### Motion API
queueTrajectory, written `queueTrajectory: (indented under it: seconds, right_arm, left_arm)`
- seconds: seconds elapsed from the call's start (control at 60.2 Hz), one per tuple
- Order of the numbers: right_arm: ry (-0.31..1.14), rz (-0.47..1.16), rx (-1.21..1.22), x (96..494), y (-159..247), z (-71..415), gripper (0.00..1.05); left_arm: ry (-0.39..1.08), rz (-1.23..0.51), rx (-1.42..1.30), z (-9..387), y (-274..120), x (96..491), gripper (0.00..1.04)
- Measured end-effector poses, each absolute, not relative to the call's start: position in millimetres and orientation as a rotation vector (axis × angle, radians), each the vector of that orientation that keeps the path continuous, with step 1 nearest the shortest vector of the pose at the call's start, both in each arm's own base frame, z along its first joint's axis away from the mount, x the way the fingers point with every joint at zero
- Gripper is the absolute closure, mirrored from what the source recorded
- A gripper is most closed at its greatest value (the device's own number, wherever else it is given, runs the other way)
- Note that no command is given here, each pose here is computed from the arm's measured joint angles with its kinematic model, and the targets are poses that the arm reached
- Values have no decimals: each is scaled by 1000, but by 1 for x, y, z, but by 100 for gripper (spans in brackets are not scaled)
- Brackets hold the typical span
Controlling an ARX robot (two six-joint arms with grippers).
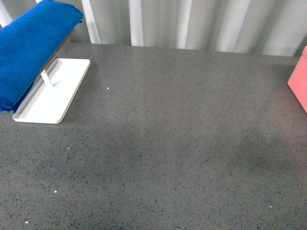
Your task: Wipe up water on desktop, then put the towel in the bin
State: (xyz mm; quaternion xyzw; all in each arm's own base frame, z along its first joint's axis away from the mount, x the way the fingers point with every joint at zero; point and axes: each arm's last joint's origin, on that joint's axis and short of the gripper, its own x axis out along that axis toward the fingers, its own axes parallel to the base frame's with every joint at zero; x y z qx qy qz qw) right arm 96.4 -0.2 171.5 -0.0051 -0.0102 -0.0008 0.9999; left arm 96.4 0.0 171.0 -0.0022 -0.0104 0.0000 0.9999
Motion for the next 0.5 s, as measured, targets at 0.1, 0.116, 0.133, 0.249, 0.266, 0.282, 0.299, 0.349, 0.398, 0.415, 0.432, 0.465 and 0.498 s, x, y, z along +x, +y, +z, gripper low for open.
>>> queueTrajectory:
  seconds: [0.1,0.116,0.133,0.249,0.266,0.282,0.299,0.349,0.398,0.415,0.432,0.465,0.498]
  right_arm:
    - [-20,-2,-10,96,0,171,7]
    - [-20,-2,-10,96,0,171,7]
    - [-20,-2,-10,96,0,171,7]
    - [-20,-2,-10,96,0,171,7]
    - [-20,-2,-10,96,0,171,7]
    - [-20,-2,-10,96,0,171,7]
    - [-20,-2,-10,96,0,171,7]
    - [-20,-2,-10,96,0,171,7]
    - [-20,-2,-10,96,0,171,7]
    - [-20,-2,-10,96,0,171,7]
    - [-20,-2,-10,96,0,171,7]
    - [-20,-2,-10,96,0,171,7]
    - [-20,-2,-10,96,0,171,7]
  left_arm:
    - [-21,0,-4,171,0,96,7]
    - [-21,0,-4,171,0,96,7]
    - [-21,0,-4,171,0,96,7]
    - [-21,0,-5,171,0,96,7]
    - [-21,0,-4,171,0,96,7]
    - [-21,0,-4,171,0,96,7]
    - [-21,0,-4,171,0,96,7]
    - [-21,0,-5,171,0,96,7]
    - [-21,0,-5,171,0,96,7]
    - [-21,0,-5,171,0,96,7]
    - [-21,0,-4,171,0,96,7]
    - [-21,0,-4,171,0,96,7]
    - [-21,0,-4,171,0,96,7]
